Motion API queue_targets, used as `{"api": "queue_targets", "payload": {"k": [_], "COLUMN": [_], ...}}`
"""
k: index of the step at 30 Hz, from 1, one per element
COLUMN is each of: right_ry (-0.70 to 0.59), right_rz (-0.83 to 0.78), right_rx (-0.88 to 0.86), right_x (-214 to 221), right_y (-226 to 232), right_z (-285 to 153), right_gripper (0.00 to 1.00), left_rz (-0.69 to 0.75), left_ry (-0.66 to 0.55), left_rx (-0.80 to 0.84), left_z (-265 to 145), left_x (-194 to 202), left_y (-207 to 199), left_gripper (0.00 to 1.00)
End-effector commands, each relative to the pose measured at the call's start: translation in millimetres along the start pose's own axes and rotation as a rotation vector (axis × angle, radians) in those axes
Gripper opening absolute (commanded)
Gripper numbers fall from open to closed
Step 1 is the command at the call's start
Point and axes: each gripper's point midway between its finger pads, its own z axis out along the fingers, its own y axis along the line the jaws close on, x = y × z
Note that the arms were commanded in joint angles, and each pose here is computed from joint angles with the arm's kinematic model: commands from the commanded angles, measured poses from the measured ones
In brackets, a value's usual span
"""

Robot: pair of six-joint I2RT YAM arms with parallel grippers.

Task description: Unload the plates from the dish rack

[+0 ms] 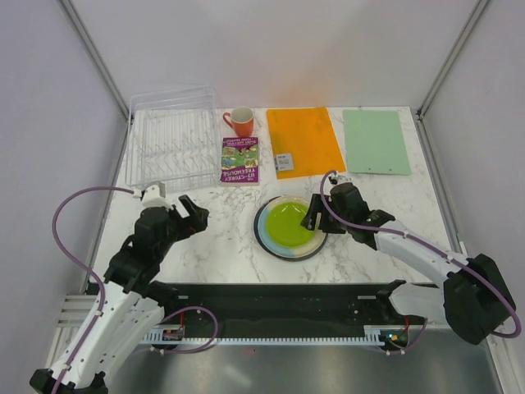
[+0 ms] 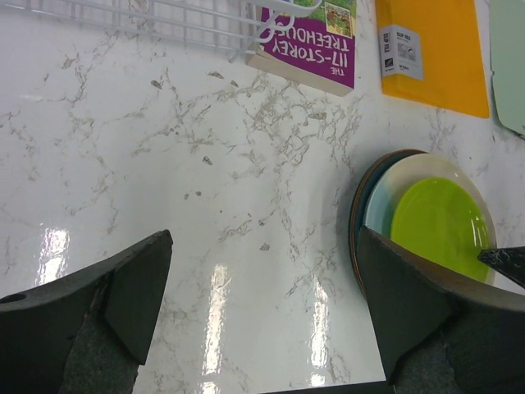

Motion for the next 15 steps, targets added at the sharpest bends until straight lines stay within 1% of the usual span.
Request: {"api": "queue_targets", "payload": {"k": [1, 3, 5, 6, 9, 10, 11, 13, 14, 15], "right_ry": [-0.067, -0.117, -0.182, -0.235, -0.358, -0.401, -0.424, -0.472, -0.517, -0.541], "right_rz": [-0.058, -0.085, -0.119, -0.124, -0.141, -0.139, -0.156, -0.162, -0.157, -0.149], "right_rx": [0.055, 0.046, 0.072, 0.068, 0.185, 0.259, 0.296, 0.358, 0.446, 0.478], "right_x": [-18, -28, -41, -51, -74, -83, -88, -99, -107, -111], "right_y": [-7, -4, -7, -6, -24, -36, -41, -48, -62, -66], "right_z": [-19, -33, -44, -55, -77, -86, -91, -102, -110, -114], "right_gripper": [0.84, 0.93, 0.98, 0.98, 0.98, 0.98, 0.98, 0.98, 0.98, 0.98], "left_rz": [0.001, 0.003, 0.005, 0.006, 0.026, 0.056, 0.062, 0.145, 0.159, 0.220], "left_ry": [-0.031, -0.028, -0.026, -0.034, -0.060, -0.066, -0.106, -0.131, -0.144, -0.149], "left_rx": [-0.039, -0.058, -0.068, -0.079, -0.108, -0.112, -0.098, -0.095, -0.112, -0.134], "left_z": [1, 4, 6, 7, 13, 15, 18, 27, 30, 37], "left_x": [-12, -12, -14, -16, -25, -27, -37, -47, -53, -59], "left_y": [2, 5, 4, 5, 7, 8, 3, -1, -2, -1], "left_gripper": [1.00, 1.00, 1.00, 1.00, 1.00, 1.00, 1.00, 1.00, 1.00, 1.00]}}
